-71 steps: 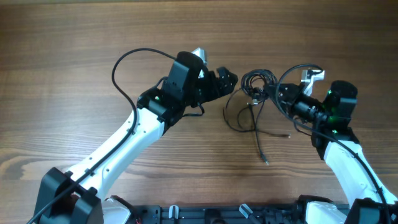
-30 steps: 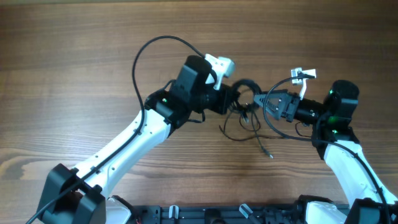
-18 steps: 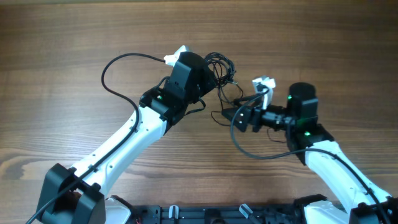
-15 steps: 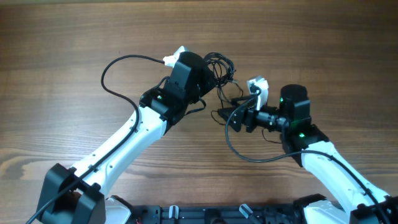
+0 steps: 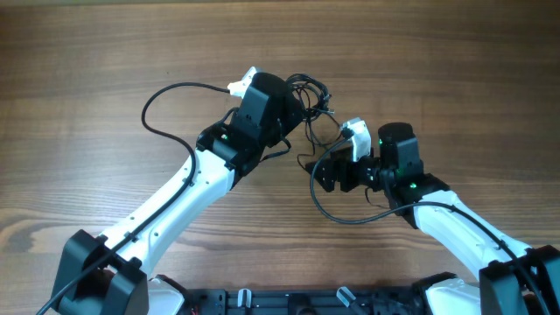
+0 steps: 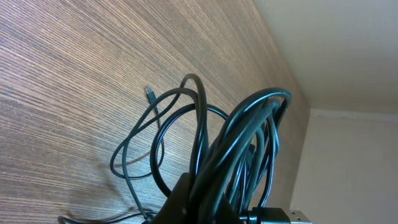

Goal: Untangle cables

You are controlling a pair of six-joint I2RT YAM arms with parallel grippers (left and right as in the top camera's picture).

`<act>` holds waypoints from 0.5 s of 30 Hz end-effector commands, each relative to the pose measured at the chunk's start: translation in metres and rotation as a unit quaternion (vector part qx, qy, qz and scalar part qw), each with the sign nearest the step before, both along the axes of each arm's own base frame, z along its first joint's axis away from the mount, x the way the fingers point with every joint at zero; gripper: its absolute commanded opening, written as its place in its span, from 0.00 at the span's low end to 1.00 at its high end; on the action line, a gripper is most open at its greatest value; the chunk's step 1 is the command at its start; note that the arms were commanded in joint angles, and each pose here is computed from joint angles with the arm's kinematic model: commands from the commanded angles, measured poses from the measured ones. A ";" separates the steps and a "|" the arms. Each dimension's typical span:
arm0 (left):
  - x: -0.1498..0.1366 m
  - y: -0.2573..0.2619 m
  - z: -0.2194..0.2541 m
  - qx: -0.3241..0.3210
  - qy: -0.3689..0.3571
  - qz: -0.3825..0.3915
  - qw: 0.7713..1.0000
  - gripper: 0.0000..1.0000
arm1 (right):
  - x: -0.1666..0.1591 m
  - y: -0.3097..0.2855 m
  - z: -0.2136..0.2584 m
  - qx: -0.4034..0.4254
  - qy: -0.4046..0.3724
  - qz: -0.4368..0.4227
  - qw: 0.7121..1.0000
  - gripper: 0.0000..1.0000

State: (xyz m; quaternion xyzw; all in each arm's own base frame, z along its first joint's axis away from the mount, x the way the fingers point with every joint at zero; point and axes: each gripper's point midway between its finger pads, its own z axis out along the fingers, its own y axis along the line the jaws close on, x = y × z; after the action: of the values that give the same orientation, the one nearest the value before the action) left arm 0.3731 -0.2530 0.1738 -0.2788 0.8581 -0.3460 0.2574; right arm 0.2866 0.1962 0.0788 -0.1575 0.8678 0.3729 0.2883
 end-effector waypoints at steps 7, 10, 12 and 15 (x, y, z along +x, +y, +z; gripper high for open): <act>0.003 0.003 0.008 0.000 -0.011 0.008 1.000 0.04 | 0.001 0.001 -0.001 -0.004 -0.005 0.003 1.000 0.99; 0.003 0.003 0.008 0.001 -0.011 0.008 1.000 0.04 | 0.004 0.002 0.003 0.001 -0.016 0.004 1.000 1.00; 0.003 0.003 0.008 0.001 -0.011 0.008 1.000 0.04 | 0.005 0.002 0.004 0.002 -0.019 0.004 1.000 0.99; 0.003 0.003 0.008 0.002 -0.011 0.007 1.000 0.04 | 0.005 0.002 0.005 0.002 -0.020 0.004 1.000 0.99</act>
State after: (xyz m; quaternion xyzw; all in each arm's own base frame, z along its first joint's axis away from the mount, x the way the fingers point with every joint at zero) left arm 0.3725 -0.2525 0.1730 -0.2790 0.8590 -0.3444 0.2565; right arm 0.2907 0.1975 0.0835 -0.1623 0.8618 0.3742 0.3016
